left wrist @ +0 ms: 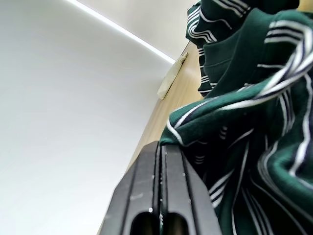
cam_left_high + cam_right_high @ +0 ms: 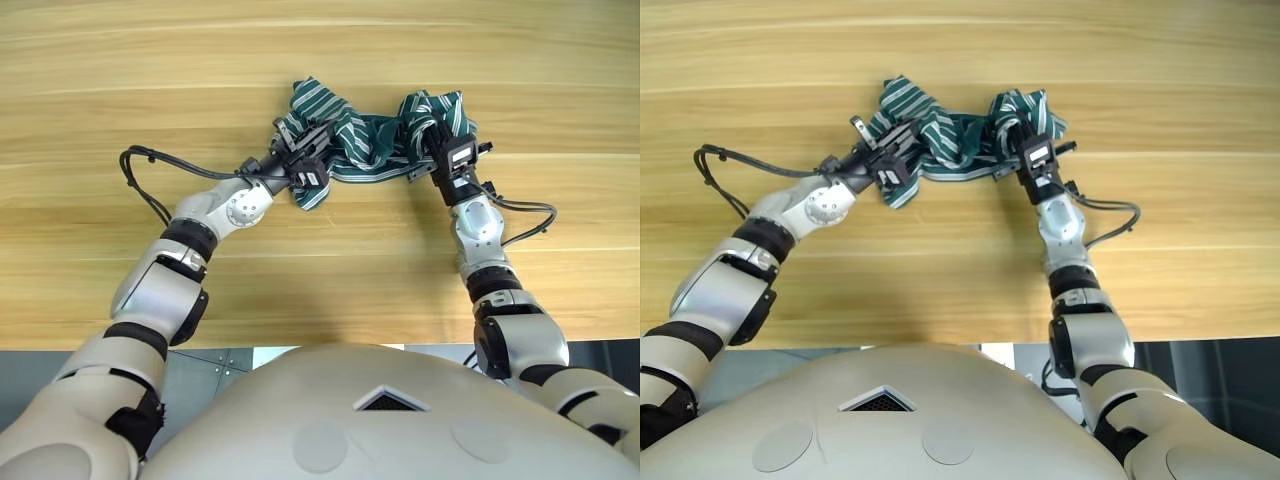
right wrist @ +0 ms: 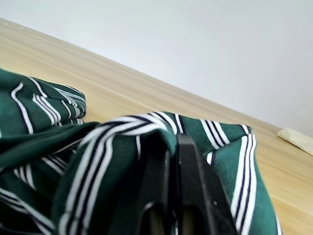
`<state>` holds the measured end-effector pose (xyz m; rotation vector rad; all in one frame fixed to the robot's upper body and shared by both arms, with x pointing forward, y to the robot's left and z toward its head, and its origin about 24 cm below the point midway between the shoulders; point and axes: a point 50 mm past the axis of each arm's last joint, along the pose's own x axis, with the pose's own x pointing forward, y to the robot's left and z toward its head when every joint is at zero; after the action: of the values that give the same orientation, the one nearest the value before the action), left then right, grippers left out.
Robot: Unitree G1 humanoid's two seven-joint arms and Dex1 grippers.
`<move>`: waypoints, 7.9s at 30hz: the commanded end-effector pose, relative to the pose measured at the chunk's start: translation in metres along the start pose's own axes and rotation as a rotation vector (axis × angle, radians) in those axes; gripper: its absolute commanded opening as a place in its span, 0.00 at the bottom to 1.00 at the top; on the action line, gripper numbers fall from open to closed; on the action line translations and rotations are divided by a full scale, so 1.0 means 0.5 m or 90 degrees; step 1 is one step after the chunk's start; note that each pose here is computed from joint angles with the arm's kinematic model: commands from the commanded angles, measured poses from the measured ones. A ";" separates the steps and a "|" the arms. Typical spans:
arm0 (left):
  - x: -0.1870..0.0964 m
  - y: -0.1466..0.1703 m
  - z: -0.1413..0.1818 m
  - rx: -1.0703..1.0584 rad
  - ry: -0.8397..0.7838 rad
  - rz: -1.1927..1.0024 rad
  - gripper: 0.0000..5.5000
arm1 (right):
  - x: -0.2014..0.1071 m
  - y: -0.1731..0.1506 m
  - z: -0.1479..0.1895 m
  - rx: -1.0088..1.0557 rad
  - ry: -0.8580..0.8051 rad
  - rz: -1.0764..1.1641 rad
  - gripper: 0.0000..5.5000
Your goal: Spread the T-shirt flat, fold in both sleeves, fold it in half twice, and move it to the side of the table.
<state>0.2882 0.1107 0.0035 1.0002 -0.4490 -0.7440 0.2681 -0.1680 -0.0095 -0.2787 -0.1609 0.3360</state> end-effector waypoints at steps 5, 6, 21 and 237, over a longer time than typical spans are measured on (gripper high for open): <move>-0.096 0.068 -0.033 -0.159 0.011 0.178 0.00 | -0.030 -0.011 -0.007 -0.012 -0.005 -0.001 0.00; -0.121 0.089 -0.028 -0.200 -0.019 0.245 0.00 | -0.032 -0.030 0.001 -0.025 -0.019 -0.009 0.00; -0.230 0.187 0.041 -0.386 -0.225 0.399 0.00 | -0.039 -0.134 0.209 -0.016 -0.340 0.077 0.00; -0.344 -0.017 0.033 -0.028 0.307 -0.074 0.01 | 0.038 -0.146 0.070 -0.378 0.014 -0.016 0.39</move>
<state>0.1699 0.2312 0.0182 1.1708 -0.0161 -0.5397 0.3003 -0.2161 0.0458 -0.8783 -0.2359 0.2737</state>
